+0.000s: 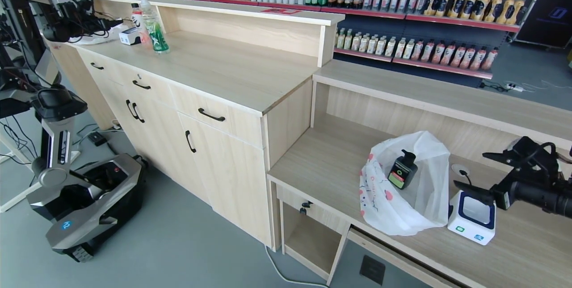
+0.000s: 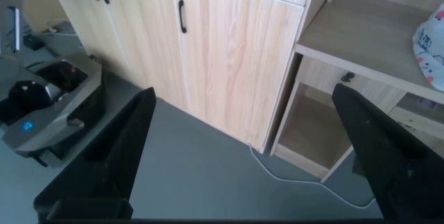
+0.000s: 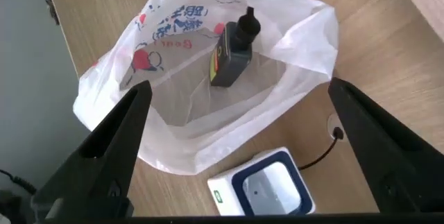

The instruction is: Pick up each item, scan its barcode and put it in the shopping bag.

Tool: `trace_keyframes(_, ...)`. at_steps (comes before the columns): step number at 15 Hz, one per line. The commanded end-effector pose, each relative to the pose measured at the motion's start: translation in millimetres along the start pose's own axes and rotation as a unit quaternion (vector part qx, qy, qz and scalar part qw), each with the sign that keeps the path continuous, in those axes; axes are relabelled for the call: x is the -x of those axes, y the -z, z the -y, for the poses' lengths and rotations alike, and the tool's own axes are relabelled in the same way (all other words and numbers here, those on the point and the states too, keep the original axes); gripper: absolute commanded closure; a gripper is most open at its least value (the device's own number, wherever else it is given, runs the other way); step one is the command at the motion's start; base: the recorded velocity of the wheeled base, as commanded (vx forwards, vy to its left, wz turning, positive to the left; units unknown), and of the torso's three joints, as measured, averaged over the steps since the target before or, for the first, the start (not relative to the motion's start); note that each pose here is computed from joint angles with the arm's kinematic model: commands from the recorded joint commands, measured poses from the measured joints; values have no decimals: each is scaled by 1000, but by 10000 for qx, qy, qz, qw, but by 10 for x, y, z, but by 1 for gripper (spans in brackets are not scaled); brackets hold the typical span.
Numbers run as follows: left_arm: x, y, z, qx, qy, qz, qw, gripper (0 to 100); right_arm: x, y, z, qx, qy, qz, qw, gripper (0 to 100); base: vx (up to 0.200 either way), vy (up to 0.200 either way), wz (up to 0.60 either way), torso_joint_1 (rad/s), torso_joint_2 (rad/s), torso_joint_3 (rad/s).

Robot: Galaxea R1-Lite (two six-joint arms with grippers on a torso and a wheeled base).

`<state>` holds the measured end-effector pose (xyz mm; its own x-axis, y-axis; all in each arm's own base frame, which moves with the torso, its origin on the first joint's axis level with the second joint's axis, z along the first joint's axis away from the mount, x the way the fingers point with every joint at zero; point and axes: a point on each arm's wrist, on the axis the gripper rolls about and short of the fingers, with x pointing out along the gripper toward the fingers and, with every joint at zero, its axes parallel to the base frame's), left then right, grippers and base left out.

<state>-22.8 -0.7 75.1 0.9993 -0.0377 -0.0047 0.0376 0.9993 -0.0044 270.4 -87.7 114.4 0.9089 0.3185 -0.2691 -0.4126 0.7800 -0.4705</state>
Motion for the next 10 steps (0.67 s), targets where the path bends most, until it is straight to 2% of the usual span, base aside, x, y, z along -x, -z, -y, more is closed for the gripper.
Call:
trace_keyframes(1,-1,0,0,2,3,-7,10000,0,421,-494,133,453,895,372,9943,0,0,0,-600,-2,-2,2)
trace_keyframes(3,-1,0,0,2,3,-7,10000,0,509,-696,248,276,1589,330,9864,0,0,0,-600,0,5,-2)
trace_keyframes(6,-1,0,0,2,-4,-7,10000,0,584,-877,383,-116,2268,-8,9739,0,0,0,-600,4,1,4)
trace_keyframes(7,-1,0,0,2,3,-7,10000,0,624,-996,518,-513,2769,-355,9589,0,0,0,-600,-2,2,7)
trace_keyframes(8,-1,0,0,2,3,-7,10000,0,633,-1031,564,-646,2925,-500,9528,0,0,0,-600,2,2,7)
trace_keyframes(9,-1,0,0,2,3,-7,10000,0,662,-1105,709,-1107,3407,-1065,9275,0,0,0,-600,-2,2,2)
trace_keyframes(10,-1,0,0,2,3,-7,10000,0,648,-1121,766,-1403,3519,-1300,9163,0,0,0,-600,2,-2,2)
